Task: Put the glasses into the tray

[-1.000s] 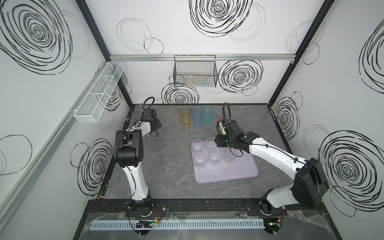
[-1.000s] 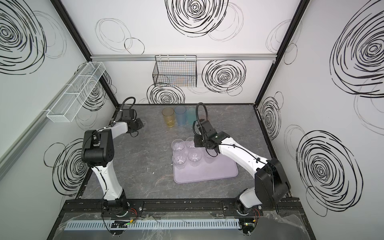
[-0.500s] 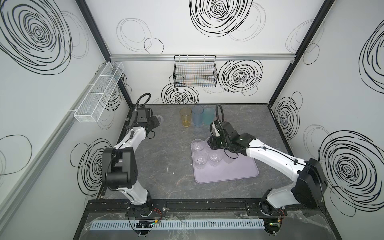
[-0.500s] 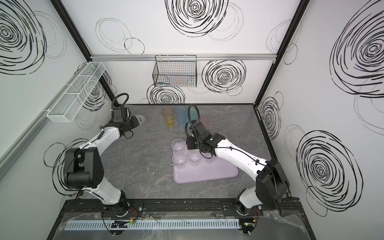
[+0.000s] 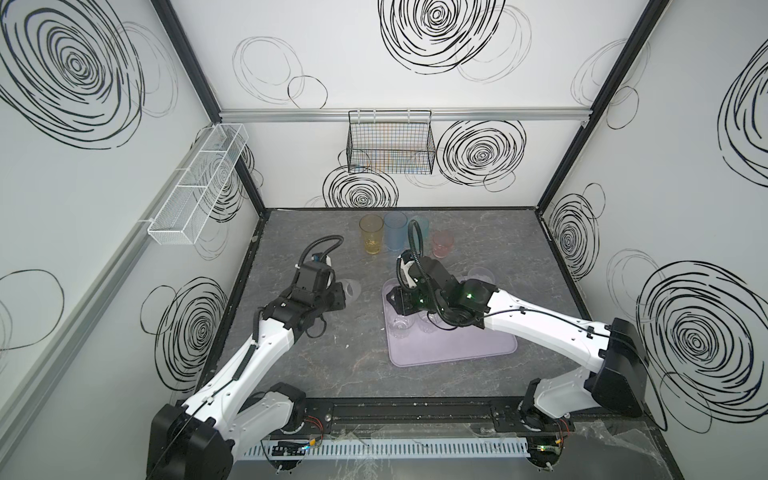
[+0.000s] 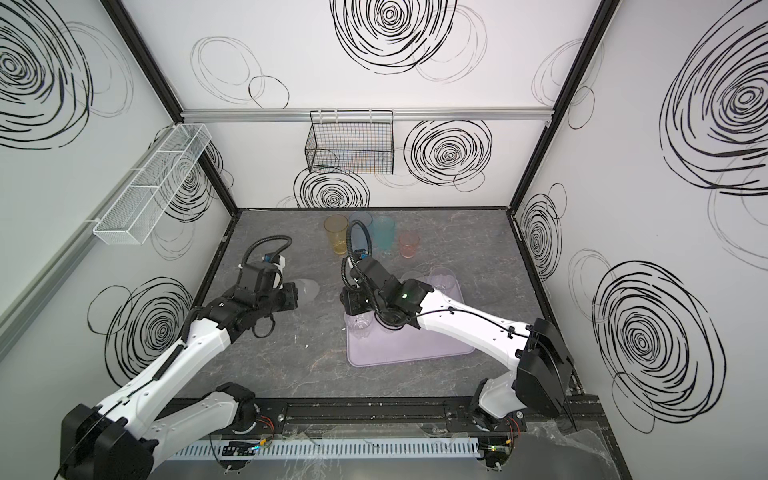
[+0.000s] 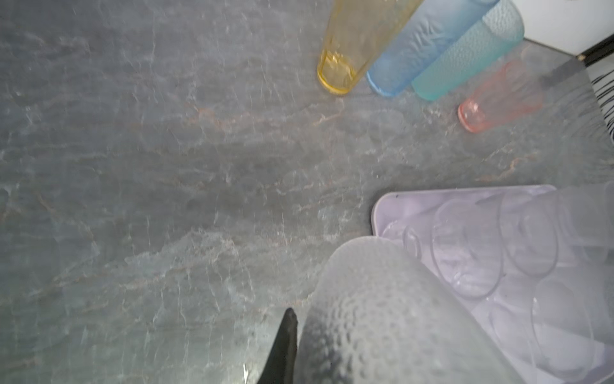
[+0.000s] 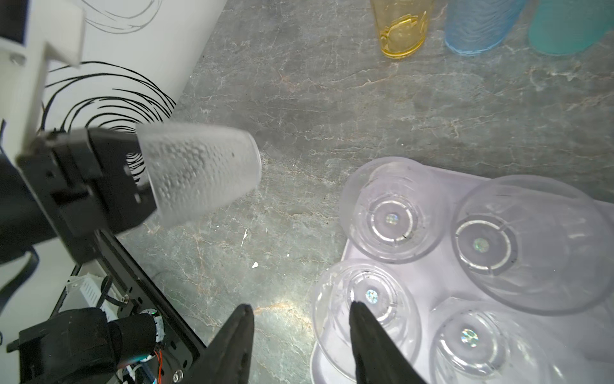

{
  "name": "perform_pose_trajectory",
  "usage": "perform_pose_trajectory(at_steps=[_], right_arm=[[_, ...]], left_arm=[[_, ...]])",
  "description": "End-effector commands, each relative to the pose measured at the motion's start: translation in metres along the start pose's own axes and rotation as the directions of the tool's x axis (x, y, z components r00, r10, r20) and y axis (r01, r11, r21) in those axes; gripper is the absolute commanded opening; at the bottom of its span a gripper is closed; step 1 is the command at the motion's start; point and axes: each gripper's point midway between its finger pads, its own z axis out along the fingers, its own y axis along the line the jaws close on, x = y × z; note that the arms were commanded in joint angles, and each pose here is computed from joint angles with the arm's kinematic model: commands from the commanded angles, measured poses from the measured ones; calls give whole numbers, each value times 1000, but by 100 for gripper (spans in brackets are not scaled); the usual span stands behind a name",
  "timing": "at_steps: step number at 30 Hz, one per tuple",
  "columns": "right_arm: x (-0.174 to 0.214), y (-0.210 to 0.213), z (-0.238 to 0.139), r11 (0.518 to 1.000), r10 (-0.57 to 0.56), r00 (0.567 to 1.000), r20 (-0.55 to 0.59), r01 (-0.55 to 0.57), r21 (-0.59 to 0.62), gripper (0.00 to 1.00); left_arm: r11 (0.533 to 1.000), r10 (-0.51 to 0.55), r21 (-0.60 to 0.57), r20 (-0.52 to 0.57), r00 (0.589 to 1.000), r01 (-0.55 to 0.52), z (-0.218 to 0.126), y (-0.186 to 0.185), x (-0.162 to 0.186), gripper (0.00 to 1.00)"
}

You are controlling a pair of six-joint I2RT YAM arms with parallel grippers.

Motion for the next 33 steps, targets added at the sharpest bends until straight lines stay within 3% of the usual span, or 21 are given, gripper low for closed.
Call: perform_pose_trajectory(at_steps=[1, 12, 16, 22, 29, 33], right_arm=[[5, 29, 7, 999, -6, 1000, 8, 6, -33, 54], [42, 19, 36, 1000, 7, 996, -89, -5, 21, 55], [48, 13, 43, 999, 3, 995, -101, 0, 34, 55], [45, 6, 59, 999, 6, 993, -119, 0, 54, 56], [39, 5, 76, 999, 7, 991, -131, -1, 50, 56], [37, 11, 84, 999, 0, 991, -134, 4, 32, 55]], left_arm=[[999, -14, -52, -62, 998, 10, 4, 8, 27, 0], [999, 30, -24, -203, 979, -36, 42, -11, 84, 1], [998, 43, -27, -196, 980, -49, 43, -13, 80, 2], [998, 51, -36, -200, 979, -59, 47, -9, 77, 24], [999, 42, -14, -196, 980, -46, 44, -8, 67, 25], [999, 29, 41, -141, 990, -23, 28, -20, 47, 31]])
